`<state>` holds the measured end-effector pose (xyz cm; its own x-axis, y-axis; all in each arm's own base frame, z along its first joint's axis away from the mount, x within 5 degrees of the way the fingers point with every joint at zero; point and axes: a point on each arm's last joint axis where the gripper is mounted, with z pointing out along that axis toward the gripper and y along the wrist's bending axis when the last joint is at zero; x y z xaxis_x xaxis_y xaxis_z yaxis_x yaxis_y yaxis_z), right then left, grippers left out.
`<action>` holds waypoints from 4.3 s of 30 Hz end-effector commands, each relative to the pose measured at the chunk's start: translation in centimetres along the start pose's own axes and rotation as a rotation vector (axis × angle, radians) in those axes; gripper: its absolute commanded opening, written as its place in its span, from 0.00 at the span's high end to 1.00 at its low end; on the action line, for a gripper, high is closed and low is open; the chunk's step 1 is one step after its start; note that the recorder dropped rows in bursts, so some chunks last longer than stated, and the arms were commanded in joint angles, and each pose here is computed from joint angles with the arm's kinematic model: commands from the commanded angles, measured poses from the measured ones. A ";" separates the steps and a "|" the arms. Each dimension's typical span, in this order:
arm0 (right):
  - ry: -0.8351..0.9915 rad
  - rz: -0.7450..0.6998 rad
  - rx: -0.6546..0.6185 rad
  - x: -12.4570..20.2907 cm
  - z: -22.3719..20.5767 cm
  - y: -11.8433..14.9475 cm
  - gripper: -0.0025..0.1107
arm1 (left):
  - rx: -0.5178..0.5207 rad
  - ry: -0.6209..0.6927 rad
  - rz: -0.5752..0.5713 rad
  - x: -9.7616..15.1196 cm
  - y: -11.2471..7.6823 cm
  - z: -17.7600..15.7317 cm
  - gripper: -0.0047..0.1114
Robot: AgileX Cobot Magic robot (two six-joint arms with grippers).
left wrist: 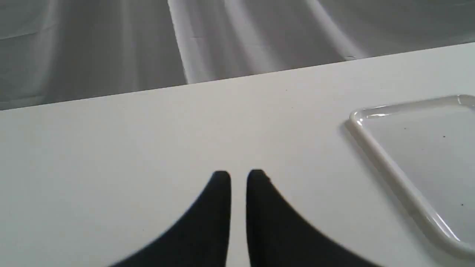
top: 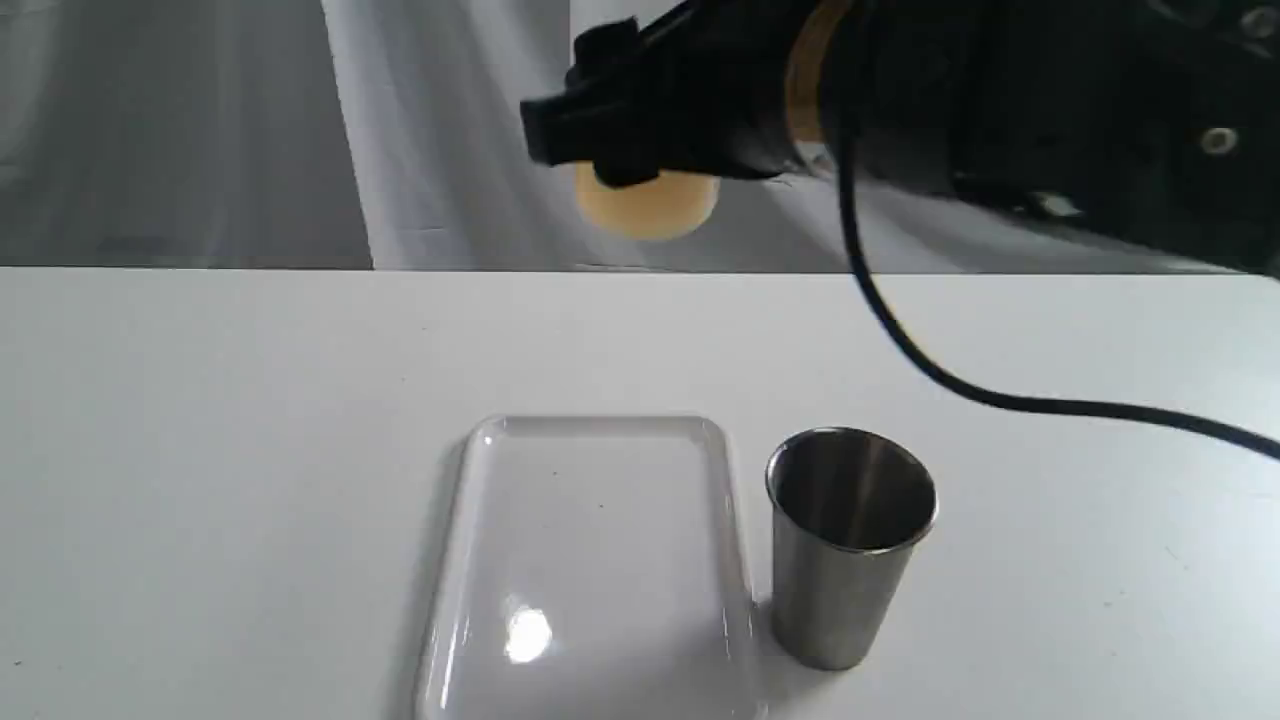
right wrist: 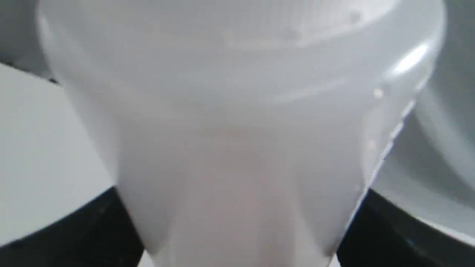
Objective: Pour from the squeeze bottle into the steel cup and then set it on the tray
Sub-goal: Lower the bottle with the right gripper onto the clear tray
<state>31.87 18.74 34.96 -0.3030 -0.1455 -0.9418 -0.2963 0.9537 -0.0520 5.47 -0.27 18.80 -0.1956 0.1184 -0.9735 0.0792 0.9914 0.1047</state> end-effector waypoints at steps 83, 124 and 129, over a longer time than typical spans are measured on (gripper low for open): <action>0.231 -0.073 -0.178 18.6 8.8 4.3 0.54 | 0.002 -0.007 -0.001 0.1 0.0 0.0 0.89; 0.318 -0.074 -0.209 19.4 8.5 4.5 0.54 | 0.002 -0.007 -0.001 0.1 0.0 0.0 0.89; 0.318 -0.074 -0.209 19.4 8.5 4.5 0.43 | 0.002 -0.007 -0.001 0.1 0.0 0.0 0.89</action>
<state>32.53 22.54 13.35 -0.5342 -0.3152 -0.7844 -0.4927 0.8701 -0.0141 5.47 -0.27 18.80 -0.1956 0.1184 -0.9735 0.0792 0.9914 0.1047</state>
